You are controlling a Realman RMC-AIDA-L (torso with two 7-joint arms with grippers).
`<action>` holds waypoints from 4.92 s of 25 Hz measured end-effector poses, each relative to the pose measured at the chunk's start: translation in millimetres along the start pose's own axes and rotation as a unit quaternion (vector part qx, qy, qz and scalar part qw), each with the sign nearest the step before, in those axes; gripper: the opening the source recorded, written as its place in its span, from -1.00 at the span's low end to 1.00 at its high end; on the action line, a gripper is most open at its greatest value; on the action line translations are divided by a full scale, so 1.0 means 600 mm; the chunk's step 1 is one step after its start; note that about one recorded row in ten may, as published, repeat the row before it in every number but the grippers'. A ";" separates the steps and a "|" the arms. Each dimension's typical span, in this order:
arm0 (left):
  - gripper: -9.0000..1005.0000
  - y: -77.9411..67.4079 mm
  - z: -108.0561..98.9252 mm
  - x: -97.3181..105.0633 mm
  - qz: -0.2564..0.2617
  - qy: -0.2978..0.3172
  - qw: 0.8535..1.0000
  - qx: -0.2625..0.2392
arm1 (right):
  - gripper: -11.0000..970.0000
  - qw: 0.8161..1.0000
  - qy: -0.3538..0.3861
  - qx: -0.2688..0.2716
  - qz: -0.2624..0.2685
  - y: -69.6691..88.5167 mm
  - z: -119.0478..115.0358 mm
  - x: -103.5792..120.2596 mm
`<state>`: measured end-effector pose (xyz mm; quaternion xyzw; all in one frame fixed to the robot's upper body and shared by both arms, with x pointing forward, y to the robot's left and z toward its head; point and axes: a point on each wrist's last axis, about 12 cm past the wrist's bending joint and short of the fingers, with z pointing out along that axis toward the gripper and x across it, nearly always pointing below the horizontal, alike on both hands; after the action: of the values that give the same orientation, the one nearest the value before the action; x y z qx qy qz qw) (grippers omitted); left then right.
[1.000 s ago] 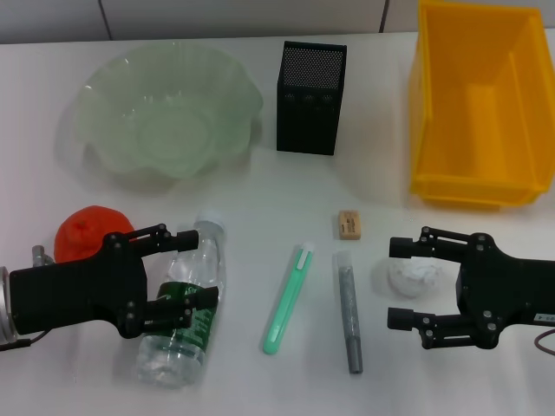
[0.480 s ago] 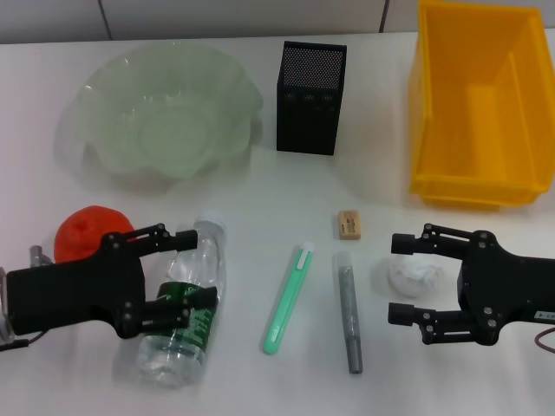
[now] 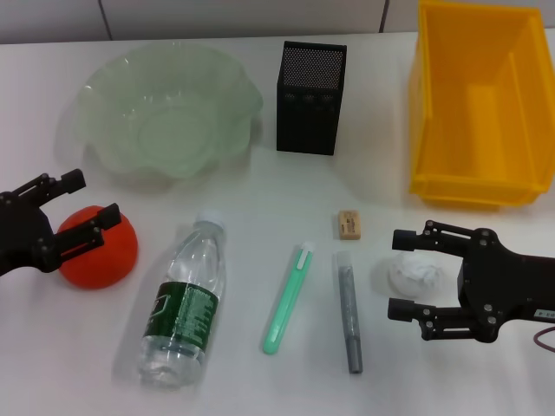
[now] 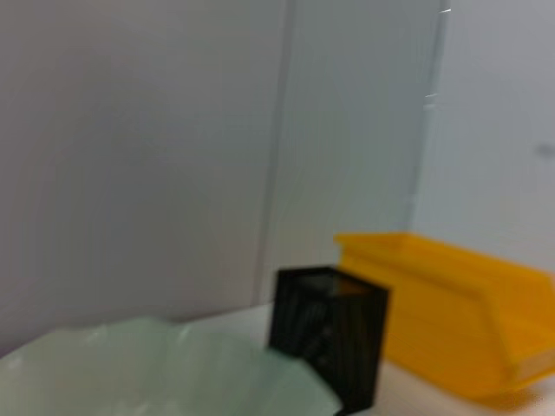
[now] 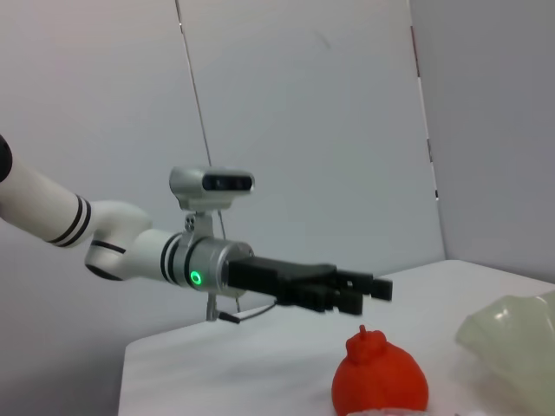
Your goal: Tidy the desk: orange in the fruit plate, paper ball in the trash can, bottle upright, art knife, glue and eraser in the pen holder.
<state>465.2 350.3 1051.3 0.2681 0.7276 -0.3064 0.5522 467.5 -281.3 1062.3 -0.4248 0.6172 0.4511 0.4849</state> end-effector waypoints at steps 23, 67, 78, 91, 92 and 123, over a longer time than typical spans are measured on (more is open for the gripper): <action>-0.43 0.013 0.002 0.016 0.000 0.037 0.999 -0.035 | 0.72 1.000 -0.004 0.006 -0.002 -0.003 -0.003 -0.003; 0.71 0.007 0.053 -0.037 0.020 -0.056 0.998 0.013 | 0.72 0.850 0.493 0.141 0.120 -0.066 0.111 -0.311; 0.70 0.003 0.050 -0.027 0.010 -0.050 0.999 0.012 | 0.72 0.812 0.555 0.134 0.122 -0.094 0.185 -0.222; 0.69 0.003 0.052 -0.028 0.011 -0.050 0.999 0.011 | 0.38 0.802 0.569 0.128 0.132 -0.112 0.214 -0.171; 0.69 0.003 0.052 -0.028 0.011 -0.050 0.999 0.011 | 0.29 0.803 0.568 0.127 0.133 -0.112 0.214 -0.171; 0.67 -0.028 0.083 -0.109 0.021 0.029 0.990 0.136 | 0.48 0.897 0.290 0.315 0.112 -0.177 0.035 -0.285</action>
<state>500.6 298.8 1107.3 0.3647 0.6892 -0.3829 0.4953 603.0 -270.9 1212.4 -0.2898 0.8836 0.1413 0.3395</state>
